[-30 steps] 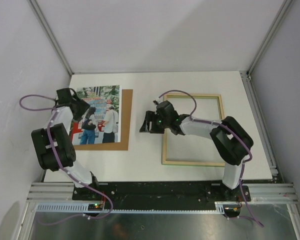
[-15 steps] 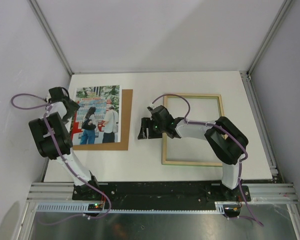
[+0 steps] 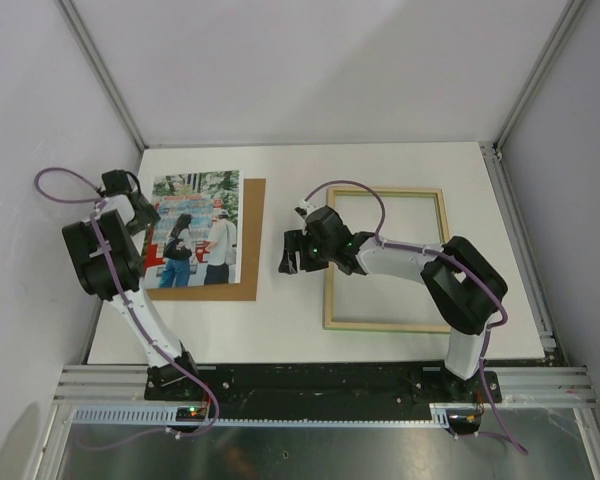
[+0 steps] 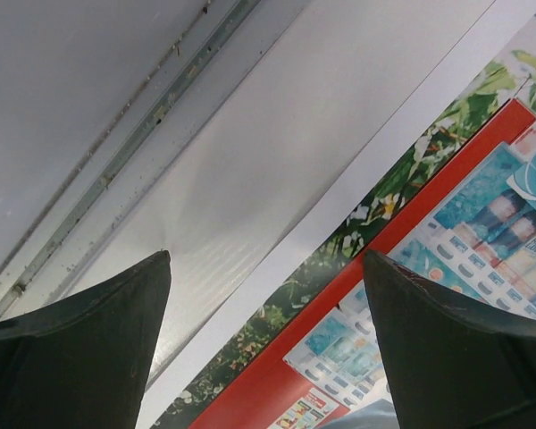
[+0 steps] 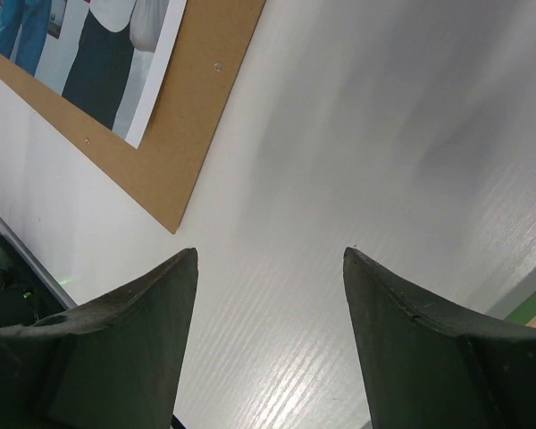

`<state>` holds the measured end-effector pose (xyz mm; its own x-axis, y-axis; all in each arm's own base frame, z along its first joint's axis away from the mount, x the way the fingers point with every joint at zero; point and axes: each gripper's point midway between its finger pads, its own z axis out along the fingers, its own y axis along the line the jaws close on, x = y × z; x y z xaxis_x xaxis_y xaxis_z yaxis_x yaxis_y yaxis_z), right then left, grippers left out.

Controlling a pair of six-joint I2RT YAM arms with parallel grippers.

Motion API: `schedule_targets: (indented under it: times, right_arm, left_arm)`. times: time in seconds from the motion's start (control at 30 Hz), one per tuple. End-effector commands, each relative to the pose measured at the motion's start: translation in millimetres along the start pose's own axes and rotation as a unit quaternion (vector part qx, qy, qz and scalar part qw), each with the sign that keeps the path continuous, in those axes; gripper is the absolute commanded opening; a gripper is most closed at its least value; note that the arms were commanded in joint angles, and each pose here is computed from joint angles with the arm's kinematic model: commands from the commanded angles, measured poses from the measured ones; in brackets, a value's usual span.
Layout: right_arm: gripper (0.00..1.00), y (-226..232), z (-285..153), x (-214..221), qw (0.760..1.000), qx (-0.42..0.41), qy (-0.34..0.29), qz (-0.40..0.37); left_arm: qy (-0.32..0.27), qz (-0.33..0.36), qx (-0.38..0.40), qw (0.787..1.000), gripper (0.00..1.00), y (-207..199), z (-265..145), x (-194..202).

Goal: Put the photo into the frame
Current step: Move the photo to the center of the board.

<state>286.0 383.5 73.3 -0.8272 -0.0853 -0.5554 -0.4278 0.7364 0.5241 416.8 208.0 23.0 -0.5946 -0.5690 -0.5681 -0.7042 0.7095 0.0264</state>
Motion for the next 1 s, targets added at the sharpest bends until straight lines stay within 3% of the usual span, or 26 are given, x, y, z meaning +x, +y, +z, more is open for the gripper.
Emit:
schedule_targets:
  times: [0.0, 0.57, 0.97]
  right_arm:
    - [0.71, 6, -9, -24, 0.999, -0.015, -0.046, -0.022]
    - [0.71, -1, -7, -23, 0.998, -0.029, -0.055, -0.010]
    - [0.71, 4, 25, -25, 0.995, -0.073, -0.063, 0.038]
  left_arm:
    - [0.023, 0.054, -0.002, 0.998, 0.93, 4, 6, 3]
    - [0.083, 0.094, 0.127, 0.984, 0.93, -49, -19, 54]
    - [0.121, 0.122, 0.196, 0.965, 0.93, -82, -54, 104]
